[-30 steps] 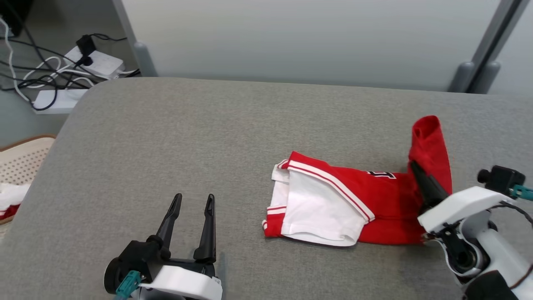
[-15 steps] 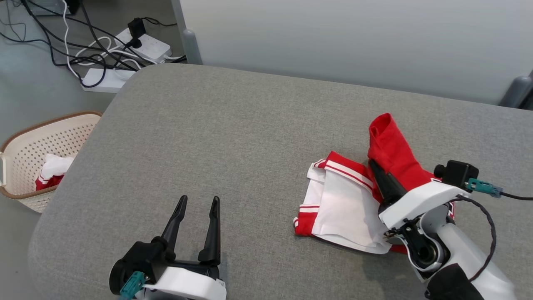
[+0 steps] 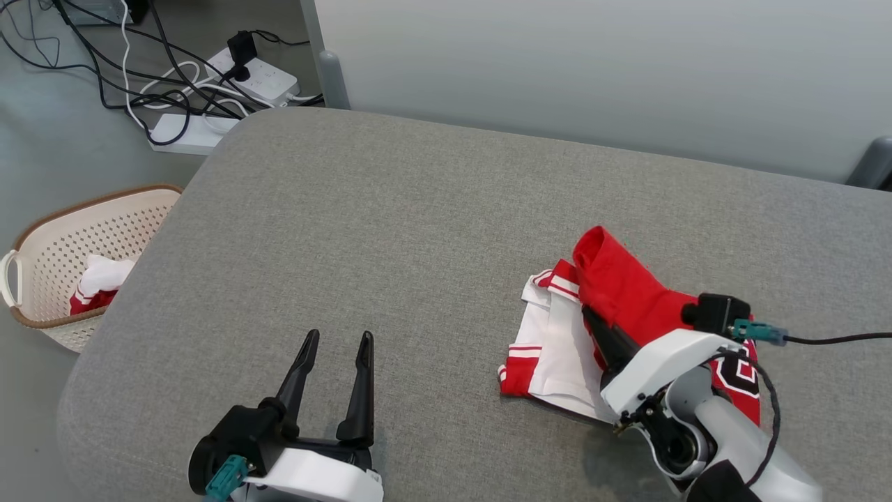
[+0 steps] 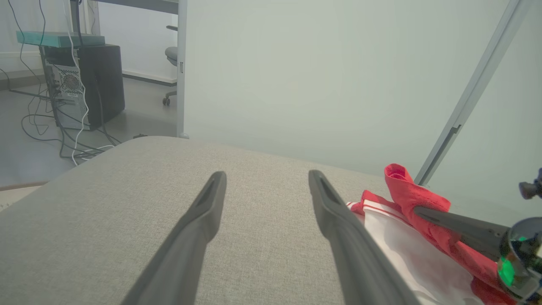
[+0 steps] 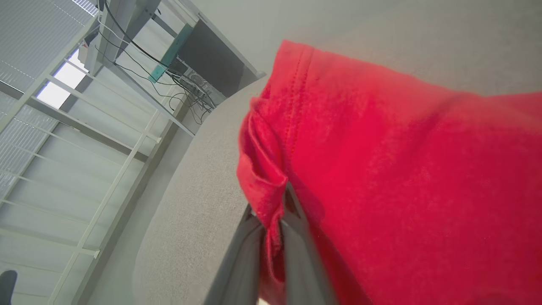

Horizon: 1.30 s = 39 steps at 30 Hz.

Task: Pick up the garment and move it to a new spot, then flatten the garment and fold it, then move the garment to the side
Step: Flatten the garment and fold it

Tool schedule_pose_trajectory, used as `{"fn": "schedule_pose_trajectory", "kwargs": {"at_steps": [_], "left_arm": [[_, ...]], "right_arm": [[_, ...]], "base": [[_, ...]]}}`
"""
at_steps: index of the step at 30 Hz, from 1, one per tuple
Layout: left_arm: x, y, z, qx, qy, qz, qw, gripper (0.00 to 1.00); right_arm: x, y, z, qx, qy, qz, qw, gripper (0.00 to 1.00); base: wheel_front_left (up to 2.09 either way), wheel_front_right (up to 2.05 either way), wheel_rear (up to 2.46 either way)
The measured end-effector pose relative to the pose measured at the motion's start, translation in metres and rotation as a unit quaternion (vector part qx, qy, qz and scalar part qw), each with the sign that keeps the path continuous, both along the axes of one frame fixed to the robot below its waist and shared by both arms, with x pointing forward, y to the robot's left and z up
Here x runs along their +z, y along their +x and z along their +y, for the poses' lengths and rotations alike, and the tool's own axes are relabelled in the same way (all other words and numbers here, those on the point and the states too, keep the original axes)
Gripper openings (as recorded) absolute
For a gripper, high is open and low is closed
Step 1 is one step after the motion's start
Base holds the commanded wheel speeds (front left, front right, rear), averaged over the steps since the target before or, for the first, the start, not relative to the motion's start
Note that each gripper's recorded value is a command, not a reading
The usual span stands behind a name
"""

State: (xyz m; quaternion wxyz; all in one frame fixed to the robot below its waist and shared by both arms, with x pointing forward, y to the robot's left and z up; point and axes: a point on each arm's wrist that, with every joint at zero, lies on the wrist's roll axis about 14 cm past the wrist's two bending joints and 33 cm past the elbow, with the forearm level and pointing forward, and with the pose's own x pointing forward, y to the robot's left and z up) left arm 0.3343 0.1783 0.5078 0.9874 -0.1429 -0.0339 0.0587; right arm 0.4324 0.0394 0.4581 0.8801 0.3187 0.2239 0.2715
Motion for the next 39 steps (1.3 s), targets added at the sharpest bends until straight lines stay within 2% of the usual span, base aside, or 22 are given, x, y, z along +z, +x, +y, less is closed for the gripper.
{"fn": "schedule_pose_trajectory", "kwargs": {"at_steps": [4,5,6,12,19,24,31,39], "left_arm": [[-0.001,-0.001,-0.001,0.0,-0.003,0.002,1.0,1.0],[-0.001,-0.001,-0.001,-0.001,-0.003,0.002,1.0,1.0],[-0.001,-0.002,-0.001,-0.001,-0.003,0.002,1.0,1.0],[-0.001,-0.004,0.001,0.003,-0.003,0.002,1.0,1.0],[-0.001,-0.005,0.002,0.005,-0.003,0.001,1.0,1.0],[0.0,-0.002,0.001,0.002,-0.003,-0.001,1.0,1.0],[0.005,0.004,-0.005,-0.007,-0.003,-0.008,1.0,1.0],[0.009,0.014,-0.018,-0.029,-0.004,-0.014,0.999,1.0]], "right_arm": [[-0.012,-0.007,0.005,0.012,-0.014,0.015,1.0,0.0],[-0.015,-0.008,0.006,0.012,-0.017,0.018,1.0,0.26],[-0.016,-0.009,0.007,0.014,-0.019,0.02,1.0,1.0],[-0.014,-0.016,0.027,0.044,-0.024,0.015,0.999,1.0],[-0.003,-0.026,0.044,0.066,-0.001,0.011,0.998,1.0],[0.005,-0.026,0.044,0.062,-0.007,-0.031,0.998,1.0],[0.016,-0.012,0.018,0.031,-0.041,-0.095,0.994,1.0],[0.04,0.016,-0.045,-0.035,-0.108,-0.181,0.977,1.0]], "base": [[0.0,0.0,0.0],[0.0,0.0,0.0],[0.0,0.0,0.0],[0.0,0.0,0.0],[0.0,0.0,0.0],[0.0,0.0,0.0],[0.0,0.0,0.0],[0.0,0.0,0.0]]}}
